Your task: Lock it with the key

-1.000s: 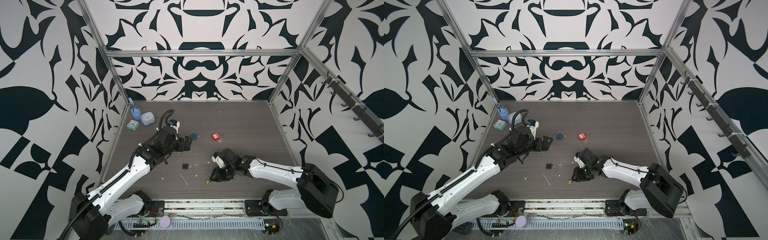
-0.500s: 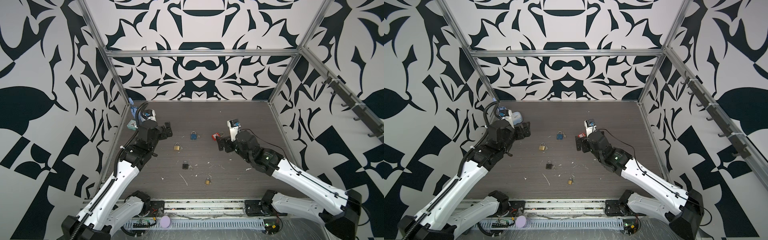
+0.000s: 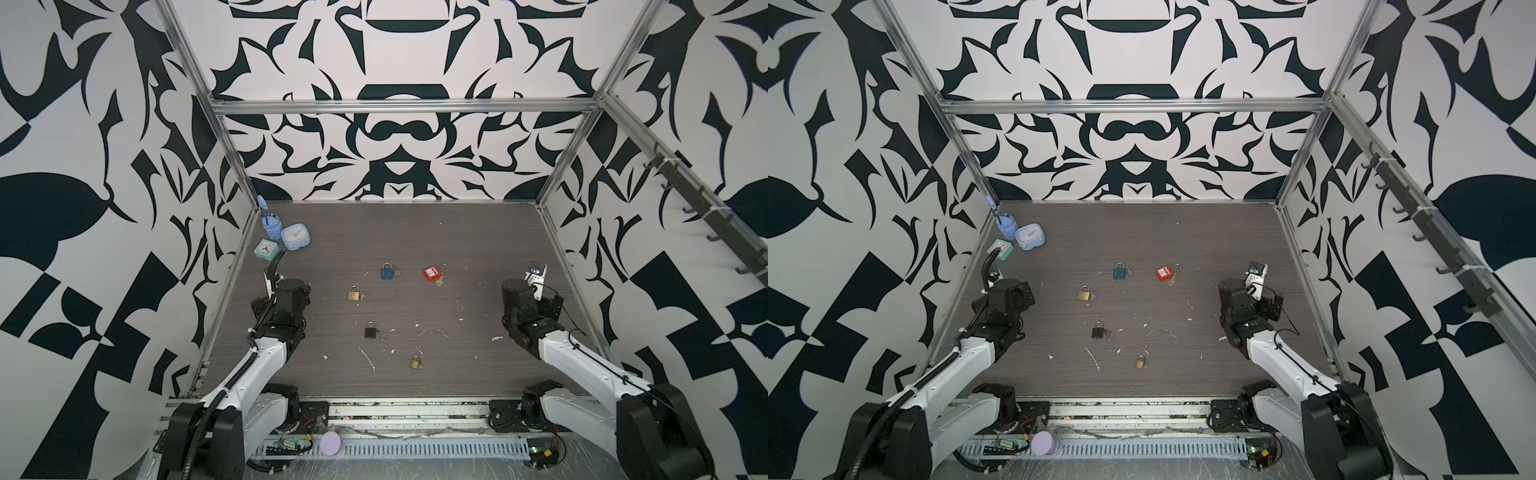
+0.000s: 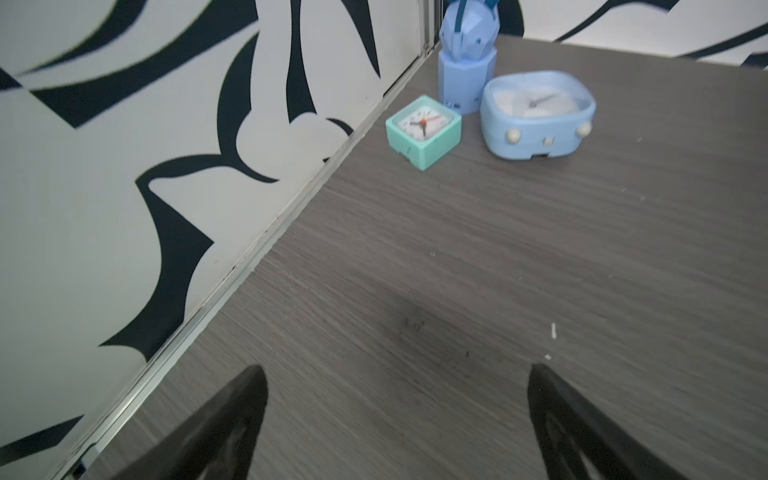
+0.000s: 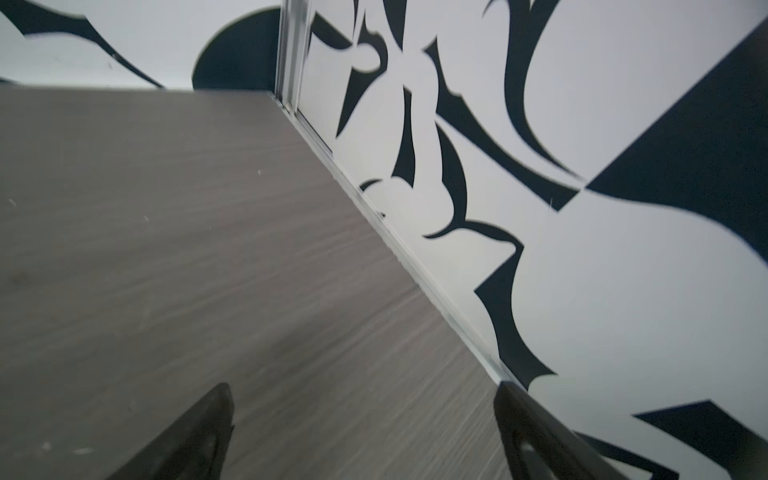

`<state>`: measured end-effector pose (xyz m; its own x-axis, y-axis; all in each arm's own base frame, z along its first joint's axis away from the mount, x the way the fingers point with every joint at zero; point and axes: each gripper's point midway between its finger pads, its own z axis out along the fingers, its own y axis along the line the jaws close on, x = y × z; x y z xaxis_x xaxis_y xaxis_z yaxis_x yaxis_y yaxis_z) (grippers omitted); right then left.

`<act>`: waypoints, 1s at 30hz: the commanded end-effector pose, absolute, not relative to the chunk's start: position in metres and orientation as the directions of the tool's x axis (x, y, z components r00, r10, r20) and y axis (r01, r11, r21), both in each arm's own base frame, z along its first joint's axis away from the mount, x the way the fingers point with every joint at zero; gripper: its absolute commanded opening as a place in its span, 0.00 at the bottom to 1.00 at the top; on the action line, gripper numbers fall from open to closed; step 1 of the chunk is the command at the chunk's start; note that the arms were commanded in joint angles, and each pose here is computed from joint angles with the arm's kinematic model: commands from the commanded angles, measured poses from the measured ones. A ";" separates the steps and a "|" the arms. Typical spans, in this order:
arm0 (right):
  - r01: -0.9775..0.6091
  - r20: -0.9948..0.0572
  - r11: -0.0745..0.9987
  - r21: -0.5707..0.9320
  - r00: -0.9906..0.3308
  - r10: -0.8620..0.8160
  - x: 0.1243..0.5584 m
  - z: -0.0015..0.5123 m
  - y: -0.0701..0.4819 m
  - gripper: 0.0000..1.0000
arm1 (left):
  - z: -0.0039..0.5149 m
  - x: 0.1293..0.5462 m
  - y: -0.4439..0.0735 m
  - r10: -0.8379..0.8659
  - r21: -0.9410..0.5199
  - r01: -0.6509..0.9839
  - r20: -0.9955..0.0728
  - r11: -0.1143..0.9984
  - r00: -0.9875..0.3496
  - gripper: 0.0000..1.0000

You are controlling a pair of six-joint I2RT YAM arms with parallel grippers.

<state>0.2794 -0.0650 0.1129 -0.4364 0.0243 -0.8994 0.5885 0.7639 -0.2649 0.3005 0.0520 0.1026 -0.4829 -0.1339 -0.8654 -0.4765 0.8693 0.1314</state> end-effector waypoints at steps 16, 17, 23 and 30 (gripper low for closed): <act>0.139 -0.934 0.986 -0.094 -0.355 -0.039 0.385 0.083 -0.001 1.00 | 0.087 0.391 -0.031 0.075 0.058 0.059 -0.935 0.997 -0.347 0.99; 0.125 -0.927 0.989 -0.073 -0.373 -0.022 0.385 0.081 -0.001 1.00 | 0.086 0.391 -0.031 0.062 0.038 0.075 -0.934 0.996 -0.353 0.99; 0.121 -0.930 0.991 -0.064 -0.368 -0.015 0.386 0.080 -0.003 1.00 | 0.084 0.395 -0.027 0.018 -0.027 0.115 -0.928 0.993 -0.372 0.99; 0.132 -0.929 0.989 -0.066 -0.369 -0.012 0.385 0.081 -0.006 0.99 | 0.086 0.394 -0.025 0.010 -0.030 0.105 -0.933 0.994 -0.359 0.99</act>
